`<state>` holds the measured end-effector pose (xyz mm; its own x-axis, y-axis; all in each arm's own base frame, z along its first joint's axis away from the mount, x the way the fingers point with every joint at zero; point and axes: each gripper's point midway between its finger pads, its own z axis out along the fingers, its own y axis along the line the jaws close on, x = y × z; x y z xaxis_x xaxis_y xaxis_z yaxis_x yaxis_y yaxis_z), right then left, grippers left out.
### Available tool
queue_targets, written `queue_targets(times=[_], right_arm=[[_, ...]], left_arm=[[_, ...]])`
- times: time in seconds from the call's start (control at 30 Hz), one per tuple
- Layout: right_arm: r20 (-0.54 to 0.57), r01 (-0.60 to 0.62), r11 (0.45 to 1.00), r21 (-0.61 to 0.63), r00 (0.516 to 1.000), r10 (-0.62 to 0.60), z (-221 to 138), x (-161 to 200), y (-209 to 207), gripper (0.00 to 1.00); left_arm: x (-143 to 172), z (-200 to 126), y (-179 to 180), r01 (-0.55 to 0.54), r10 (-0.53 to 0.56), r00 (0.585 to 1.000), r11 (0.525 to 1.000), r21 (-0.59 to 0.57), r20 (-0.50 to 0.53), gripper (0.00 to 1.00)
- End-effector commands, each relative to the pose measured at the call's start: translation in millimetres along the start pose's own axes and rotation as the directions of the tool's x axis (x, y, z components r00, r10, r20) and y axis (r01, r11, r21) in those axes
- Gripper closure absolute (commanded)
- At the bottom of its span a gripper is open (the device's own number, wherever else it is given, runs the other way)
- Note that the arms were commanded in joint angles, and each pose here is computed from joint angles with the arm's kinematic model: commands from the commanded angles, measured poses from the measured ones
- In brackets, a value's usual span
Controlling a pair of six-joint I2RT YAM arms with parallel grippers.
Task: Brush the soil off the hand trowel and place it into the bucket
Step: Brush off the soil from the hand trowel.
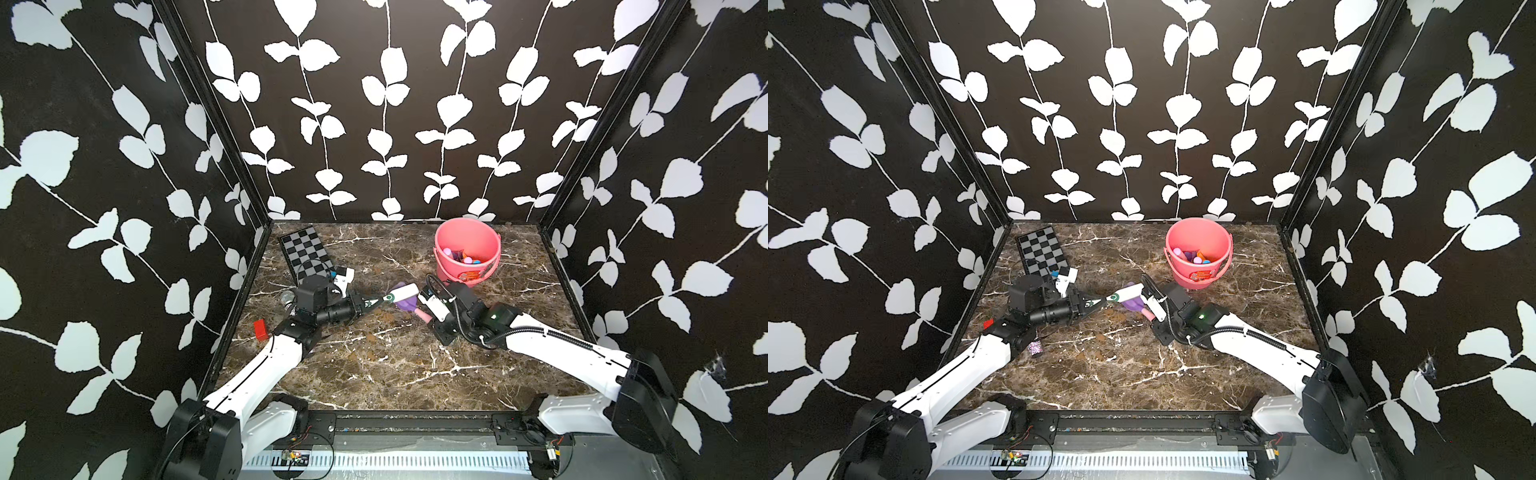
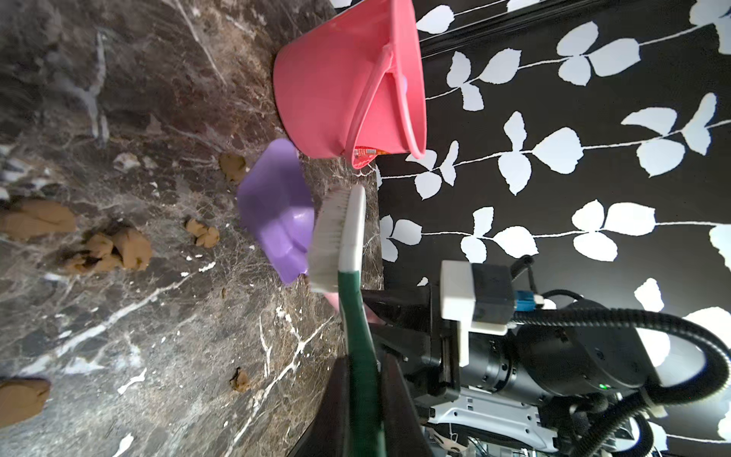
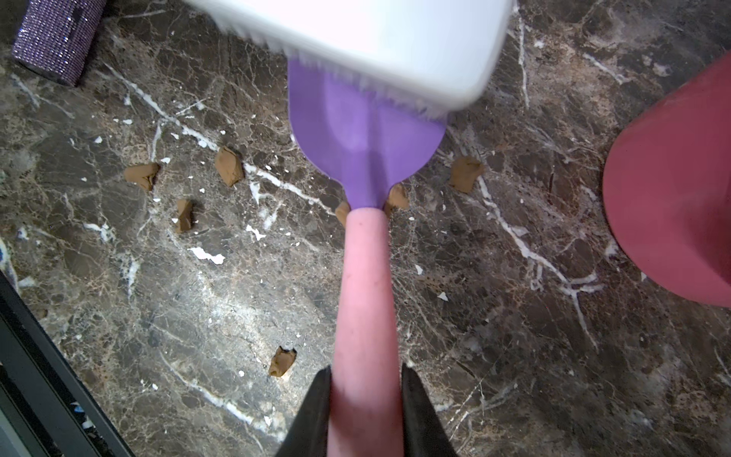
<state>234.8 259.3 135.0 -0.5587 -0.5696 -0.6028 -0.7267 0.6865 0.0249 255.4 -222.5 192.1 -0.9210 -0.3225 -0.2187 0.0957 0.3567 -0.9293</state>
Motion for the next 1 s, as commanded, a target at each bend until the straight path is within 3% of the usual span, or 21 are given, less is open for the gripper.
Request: queue_targets(times=[0.0, 0.3, 0.67, 0.77, 0.83, 0.97], right_arm=[[0.095, -0.006, 1.0, -0.02, 0.995, 0.008, -9.5, -26.0, 4.4, 1.0], [0.111, -0.019, 1.0, 0.004, 0.994, 0.018, -17.3, -17.8, -0.1, 1.0], [0.117, -0.014, 1.0, 0.023, 0.993, 0.011, -27.1, -14.2, -3.6, 1.0], [0.091, -0.034, 0.999, 0.025, 0.995, 0.031, -28.3, -13.7, -6.7, 1.0], [0.076, -0.062, 0.998, 0.018, 0.995, 0.061, -31.4, -16.6, -10.4, 1.0], [0.087, -0.151, 0.988, -0.043, 0.984, 0.155, -44.7, -29.5, -16.8, 1.0]], left_arm=[[-4.5, 3.0, 1.1, 0.01, -0.011, 1.0, 1.0, 0.025, 0.021, 1.0], [-29.9, -13.6, 13.1, 0.035, -0.035, 0.997, 0.999, -0.002, 0.071, 1.0], [-64.6, -44.4, 1.0, -0.002, 0.0, 0.99, 1.0, 0.009, 0.138, 1.0], [-66.6, -51.5, -15.1, -0.09, 0.09, 0.987, 0.996, -0.003, 0.136, 1.0], [-64.5, -59.7, -17.0, -0.186, 0.196, 0.973, 0.978, -0.093, 0.123, 1.0], [-61.3, -89.5, -6.1, -0.366, 0.414, 0.909, 0.852, -0.374, 0.053, 1.0]])
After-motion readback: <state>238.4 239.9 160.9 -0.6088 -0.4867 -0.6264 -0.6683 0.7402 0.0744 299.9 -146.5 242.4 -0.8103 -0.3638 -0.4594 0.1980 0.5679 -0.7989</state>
